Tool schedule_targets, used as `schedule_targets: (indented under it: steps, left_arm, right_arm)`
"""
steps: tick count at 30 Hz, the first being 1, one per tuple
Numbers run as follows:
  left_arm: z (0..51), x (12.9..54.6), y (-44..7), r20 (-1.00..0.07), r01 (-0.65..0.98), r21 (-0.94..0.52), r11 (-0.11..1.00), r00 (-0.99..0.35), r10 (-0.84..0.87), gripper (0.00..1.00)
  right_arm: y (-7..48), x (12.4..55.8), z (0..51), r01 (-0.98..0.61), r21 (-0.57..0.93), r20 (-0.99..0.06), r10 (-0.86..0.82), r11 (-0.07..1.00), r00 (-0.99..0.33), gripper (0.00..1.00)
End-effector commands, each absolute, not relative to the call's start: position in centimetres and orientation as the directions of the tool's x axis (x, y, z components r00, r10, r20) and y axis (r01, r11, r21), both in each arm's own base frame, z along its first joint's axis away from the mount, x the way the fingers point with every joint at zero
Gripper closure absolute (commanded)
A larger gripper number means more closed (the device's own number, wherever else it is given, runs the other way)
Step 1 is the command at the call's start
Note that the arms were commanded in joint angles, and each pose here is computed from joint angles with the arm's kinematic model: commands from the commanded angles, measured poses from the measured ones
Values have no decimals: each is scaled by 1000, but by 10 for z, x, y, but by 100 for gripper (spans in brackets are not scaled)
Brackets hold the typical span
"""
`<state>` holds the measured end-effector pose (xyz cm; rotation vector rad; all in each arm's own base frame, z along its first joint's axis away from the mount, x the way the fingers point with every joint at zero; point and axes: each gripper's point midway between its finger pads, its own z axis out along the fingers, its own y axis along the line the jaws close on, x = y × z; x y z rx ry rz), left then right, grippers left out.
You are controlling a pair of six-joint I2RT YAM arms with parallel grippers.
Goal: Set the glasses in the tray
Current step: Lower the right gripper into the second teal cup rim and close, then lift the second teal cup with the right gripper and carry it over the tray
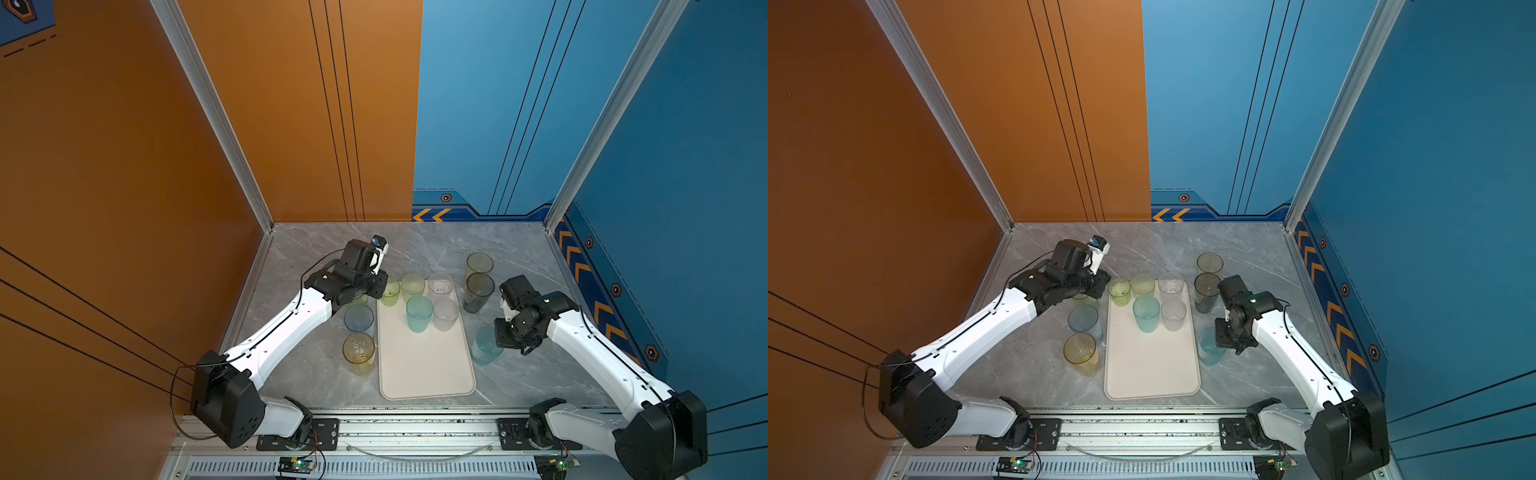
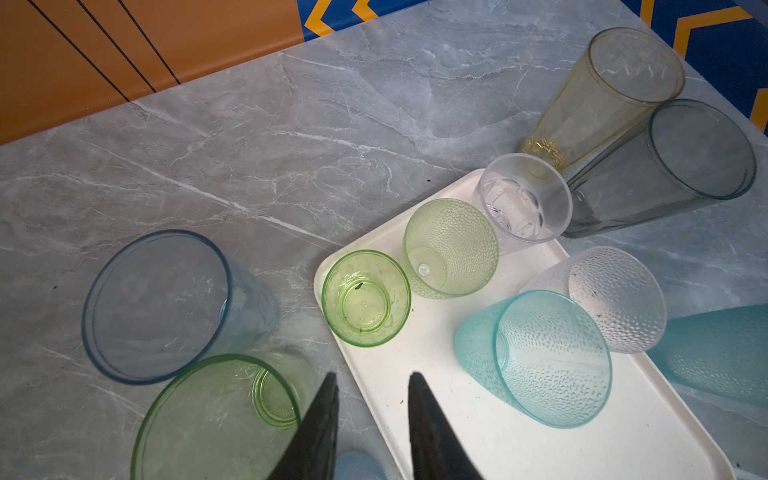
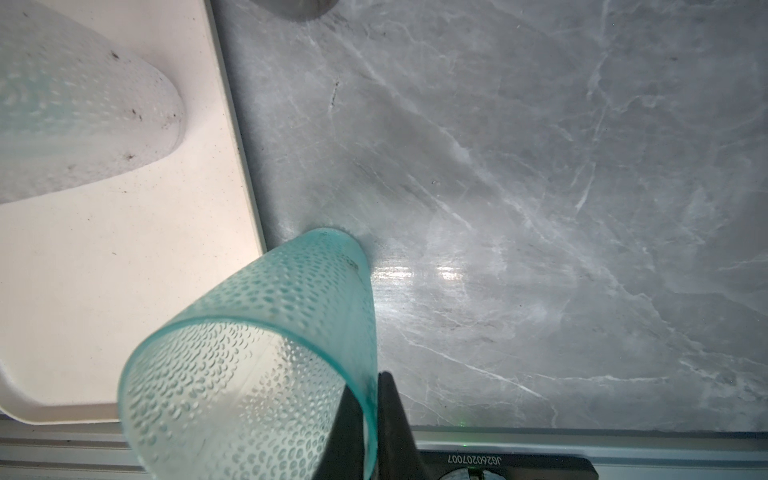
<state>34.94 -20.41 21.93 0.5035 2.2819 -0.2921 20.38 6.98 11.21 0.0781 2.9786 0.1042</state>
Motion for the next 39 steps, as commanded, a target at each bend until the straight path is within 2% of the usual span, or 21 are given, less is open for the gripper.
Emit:
schedule_targets:
  steps: [1, 13, 22, 29, 34, 39]
  left_arm:
    - [223, 347, -200, -733, 444, -35, 895, -621, 279, 70]
    - [221, 346, -187, -729, 420, -36, 907, -631, 264, 69]
    - [228, 344, -170, -740, 383, -34, 923, -631, 234, 69]
    - [254, 338, -154, -775, 353, -34, 935, -600, 199, 69]
    - [275, 332, -148, -805, 343, -45, 938, -568, 169, 69]
    - [290, 325, -138, -822, 320, -37, 947, -548, 153, 69]
  right_arm:
    - [67, 201, 114, 45, 63, -167, 55, 997, -984, 95]
    - [62, 203, 152, 2, 15, -248, 6, 1000, -969, 99]
    - [89, 220, 223, -114, -14, -418, -109, 993, -902, 99]
    - [155, 249, 279, -322, -51, -544, -297, 945, -785, 99]
    - [223, 266, 288, -501, -88, -550, -461, 861, -696, 99]
    - [271, 287, 284, -590, -119, -531, -554, 798, -641, 99]
